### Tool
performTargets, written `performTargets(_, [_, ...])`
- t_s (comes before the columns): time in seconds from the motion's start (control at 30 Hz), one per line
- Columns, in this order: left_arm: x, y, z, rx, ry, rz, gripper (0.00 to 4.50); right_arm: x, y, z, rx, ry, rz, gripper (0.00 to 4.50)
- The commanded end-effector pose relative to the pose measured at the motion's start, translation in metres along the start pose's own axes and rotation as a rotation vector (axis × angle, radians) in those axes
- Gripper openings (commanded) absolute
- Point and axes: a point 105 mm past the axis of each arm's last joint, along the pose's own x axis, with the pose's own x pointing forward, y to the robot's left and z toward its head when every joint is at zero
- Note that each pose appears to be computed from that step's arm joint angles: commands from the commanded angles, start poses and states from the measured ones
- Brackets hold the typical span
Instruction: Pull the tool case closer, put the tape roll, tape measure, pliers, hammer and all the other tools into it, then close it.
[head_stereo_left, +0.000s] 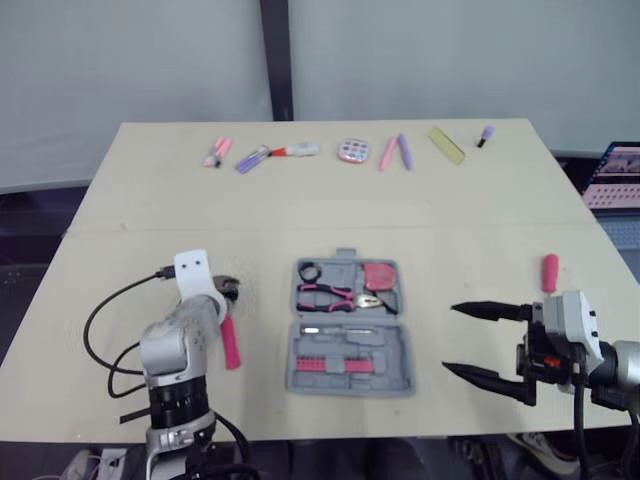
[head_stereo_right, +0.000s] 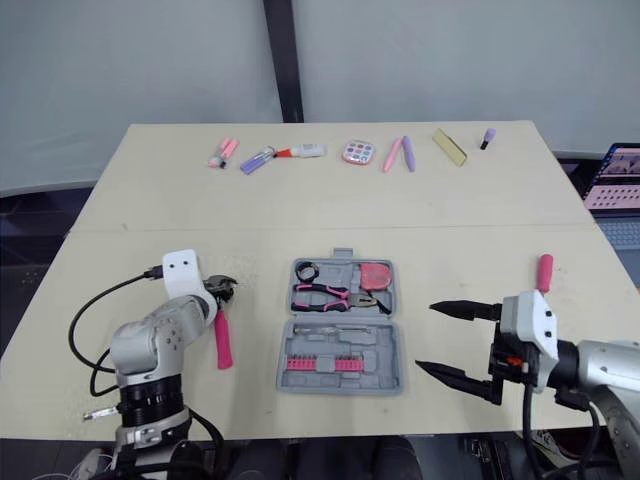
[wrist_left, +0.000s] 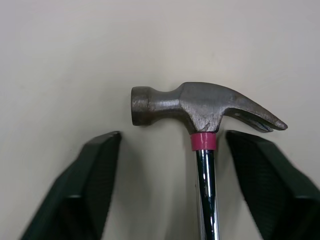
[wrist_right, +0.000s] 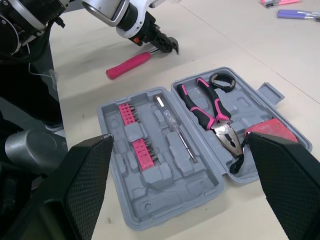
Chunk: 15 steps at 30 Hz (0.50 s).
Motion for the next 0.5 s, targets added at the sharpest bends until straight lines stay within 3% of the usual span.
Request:
performTargets(0.03, [-0.001, -0.014, -0.012, -0.002, 0.048, -0.067, 1.66, 0.001, 0.001, 0.010, -0.043, -0.015, 0.009, 4.50])
performTargets(0.13, [-0.001, -0.015, -0.012, -0.008, 0.051, -0.066, 0.17, 0.002, 0.000, 0.010, -0.044, -0.017, 0.009, 4.50])
performTargets(0.17, [-0.001, -0.014, -0.012, -0.008, 0.050, -0.066, 0.03, 0.002, 0.000, 0.010, -0.044, -0.017, 0.009, 4.50])
performTargets(0.37, [0.000, -0.011, -0.005, 0.037, 0.022, -0.078, 0.03, 0.004, 0.000, 0.010, -0.043, -0.023, 0.009, 4.50])
performTargets(0.5, [-0.010, -0.026, 0.034, 0.283, -0.139, -0.327, 0.03, 0.003, -0.001, 0.010, -0.041, -0.026, 0.011, 4.50])
